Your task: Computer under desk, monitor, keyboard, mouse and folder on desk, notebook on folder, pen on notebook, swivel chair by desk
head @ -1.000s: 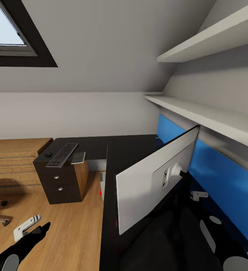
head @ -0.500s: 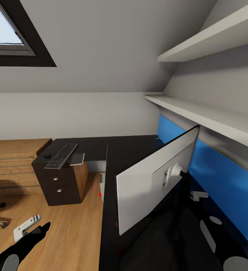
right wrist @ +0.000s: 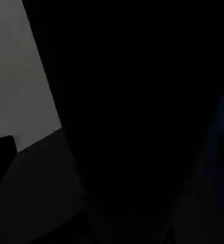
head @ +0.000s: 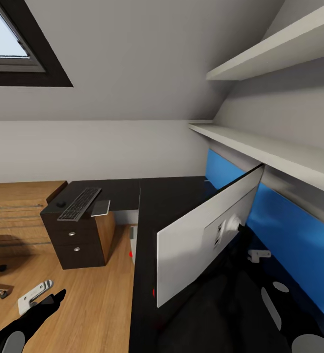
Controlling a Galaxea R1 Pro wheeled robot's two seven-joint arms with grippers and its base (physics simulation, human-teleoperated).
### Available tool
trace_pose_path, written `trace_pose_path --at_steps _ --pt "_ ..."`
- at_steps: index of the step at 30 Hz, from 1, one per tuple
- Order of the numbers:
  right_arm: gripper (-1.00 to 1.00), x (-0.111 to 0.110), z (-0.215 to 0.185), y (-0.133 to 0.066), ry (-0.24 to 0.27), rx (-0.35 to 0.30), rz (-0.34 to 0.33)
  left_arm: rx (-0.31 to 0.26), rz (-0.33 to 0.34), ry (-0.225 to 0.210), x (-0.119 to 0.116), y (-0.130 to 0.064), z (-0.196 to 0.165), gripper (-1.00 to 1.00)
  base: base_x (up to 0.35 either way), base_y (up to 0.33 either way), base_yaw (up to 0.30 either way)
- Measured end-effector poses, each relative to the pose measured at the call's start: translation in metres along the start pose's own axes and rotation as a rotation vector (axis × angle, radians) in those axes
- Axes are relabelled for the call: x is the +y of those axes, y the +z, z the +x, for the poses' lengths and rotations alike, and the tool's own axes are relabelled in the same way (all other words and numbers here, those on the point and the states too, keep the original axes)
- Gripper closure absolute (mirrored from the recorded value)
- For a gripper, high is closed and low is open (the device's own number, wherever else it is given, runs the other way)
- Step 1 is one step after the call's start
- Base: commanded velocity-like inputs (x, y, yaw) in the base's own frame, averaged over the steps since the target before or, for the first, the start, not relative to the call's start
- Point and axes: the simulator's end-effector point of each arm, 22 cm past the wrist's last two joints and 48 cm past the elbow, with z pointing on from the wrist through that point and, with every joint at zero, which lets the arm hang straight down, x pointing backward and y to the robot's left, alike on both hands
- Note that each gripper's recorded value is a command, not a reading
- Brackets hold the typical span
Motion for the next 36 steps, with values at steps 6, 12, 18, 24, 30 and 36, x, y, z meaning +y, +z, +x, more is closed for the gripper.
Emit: trace_pose_path --at_steps 6,12,18,24,30,36 --pt "-1.00 -0.0006 0.0001 0.0000 0.001 0.000 0.002 0.000 0.000 0.000 -0.0001 0.0000 0.0001 -1.00 0.000 0.000 0.000" --pt "-1.00 -0.0004 0.0003 0.0000 0.001 0.001 0.003 0.000 0.000 0.000 -0.0001 0.0000 0.0001 -1.00 0.000 0.000 0.000" --pt "-1.00 0.0007 0.0008 0.0005 -0.002 0.003 0.000 0.001 0.000 0.000 -0.0002 0.0003 0.0004 -1.00 -0.135 0.000 0.000" --pt "-1.00 0.0033 0.0014 0.0008 -0.008 0.005 -0.004 0.002 0.000 -0.001 -0.0003 0.0002 0.0005 -1.00 -0.106 0.000 0.000" --pt "-1.00 0.0032 0.0015 0.0011 -0.009 0.005 -0.004 0.002 0.001 -0.002 -0.0004 0.0005 0.0005 -1.00 -0.297 0.000 0.000" --pt "-1.00 0.0031 0.0016 0.0012 -0.008 0.005 -0.002 0.002 0.001 -0.002 -0.0004 0.0005 0.0005 -1.00 -0.326 0.000 0.000"
